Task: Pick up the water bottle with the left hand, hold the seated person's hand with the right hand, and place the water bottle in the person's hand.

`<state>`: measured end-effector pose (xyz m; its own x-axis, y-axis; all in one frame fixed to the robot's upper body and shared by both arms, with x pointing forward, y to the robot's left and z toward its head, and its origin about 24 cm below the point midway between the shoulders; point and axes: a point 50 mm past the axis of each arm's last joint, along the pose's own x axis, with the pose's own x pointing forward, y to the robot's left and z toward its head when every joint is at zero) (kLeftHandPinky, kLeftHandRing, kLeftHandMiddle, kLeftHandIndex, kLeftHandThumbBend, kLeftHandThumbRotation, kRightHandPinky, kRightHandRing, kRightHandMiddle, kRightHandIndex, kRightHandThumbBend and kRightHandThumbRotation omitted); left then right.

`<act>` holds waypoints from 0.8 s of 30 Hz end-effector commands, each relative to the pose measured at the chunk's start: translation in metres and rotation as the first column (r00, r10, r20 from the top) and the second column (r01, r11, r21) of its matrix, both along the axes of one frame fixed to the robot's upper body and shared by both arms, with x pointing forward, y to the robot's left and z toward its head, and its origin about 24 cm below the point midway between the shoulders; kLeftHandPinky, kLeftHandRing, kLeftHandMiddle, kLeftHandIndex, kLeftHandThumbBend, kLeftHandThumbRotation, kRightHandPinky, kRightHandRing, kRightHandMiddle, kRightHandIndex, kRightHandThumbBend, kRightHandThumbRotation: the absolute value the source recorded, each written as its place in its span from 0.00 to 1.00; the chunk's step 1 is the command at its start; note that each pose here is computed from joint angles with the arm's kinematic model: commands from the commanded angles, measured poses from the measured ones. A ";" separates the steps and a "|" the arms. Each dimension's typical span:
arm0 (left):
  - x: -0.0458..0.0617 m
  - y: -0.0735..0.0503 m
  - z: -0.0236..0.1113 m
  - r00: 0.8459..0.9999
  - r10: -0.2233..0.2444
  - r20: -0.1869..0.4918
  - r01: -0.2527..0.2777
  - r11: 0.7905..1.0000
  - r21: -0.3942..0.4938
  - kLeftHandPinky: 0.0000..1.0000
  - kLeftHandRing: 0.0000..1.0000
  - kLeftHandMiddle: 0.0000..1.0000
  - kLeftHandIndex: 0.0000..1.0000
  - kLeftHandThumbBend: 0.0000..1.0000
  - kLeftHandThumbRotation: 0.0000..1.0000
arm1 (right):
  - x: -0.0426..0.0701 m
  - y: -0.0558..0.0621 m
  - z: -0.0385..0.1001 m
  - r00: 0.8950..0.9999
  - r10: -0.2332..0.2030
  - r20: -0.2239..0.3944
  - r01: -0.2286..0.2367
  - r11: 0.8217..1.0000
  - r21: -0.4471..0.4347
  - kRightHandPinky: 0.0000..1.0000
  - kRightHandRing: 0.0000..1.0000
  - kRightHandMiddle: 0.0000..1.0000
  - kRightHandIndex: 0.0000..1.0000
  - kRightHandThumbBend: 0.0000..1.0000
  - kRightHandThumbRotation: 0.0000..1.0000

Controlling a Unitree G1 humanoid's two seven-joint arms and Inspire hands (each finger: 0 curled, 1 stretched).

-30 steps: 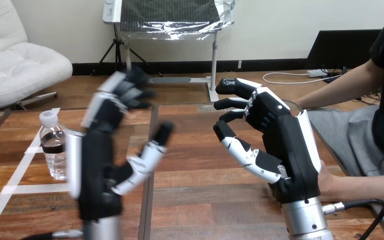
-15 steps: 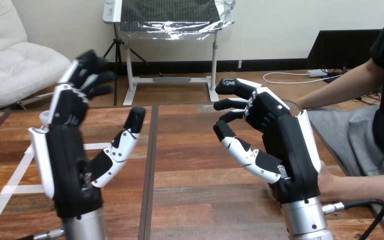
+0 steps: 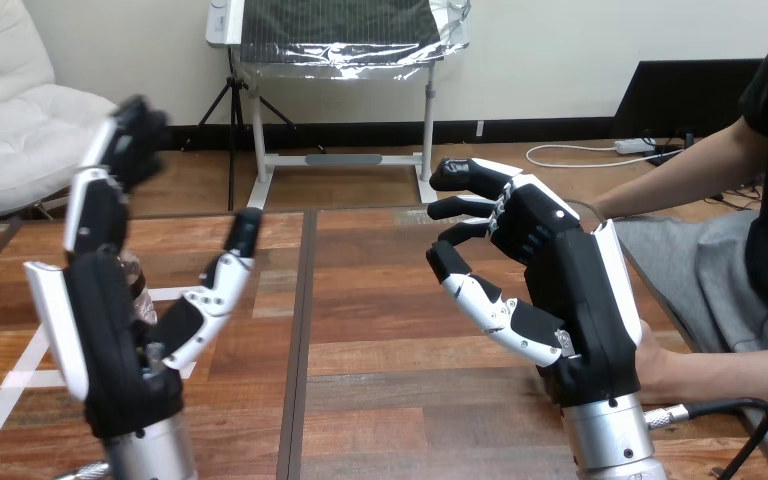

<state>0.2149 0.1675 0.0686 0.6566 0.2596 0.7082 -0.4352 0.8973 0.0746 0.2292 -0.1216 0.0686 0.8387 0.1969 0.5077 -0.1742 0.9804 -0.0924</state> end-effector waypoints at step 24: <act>0.020 0.021 0.026 0.973 0.198 0.114 -0.208 0.975 0.081 0.98 0.94 0.94 0.94 0.63 0.23 | 0.004 0.002 0.014 0.997 -0.004 0.078 0.002 1.000 0.029 0.52 0.64 0.71 0.70 0.46 0.06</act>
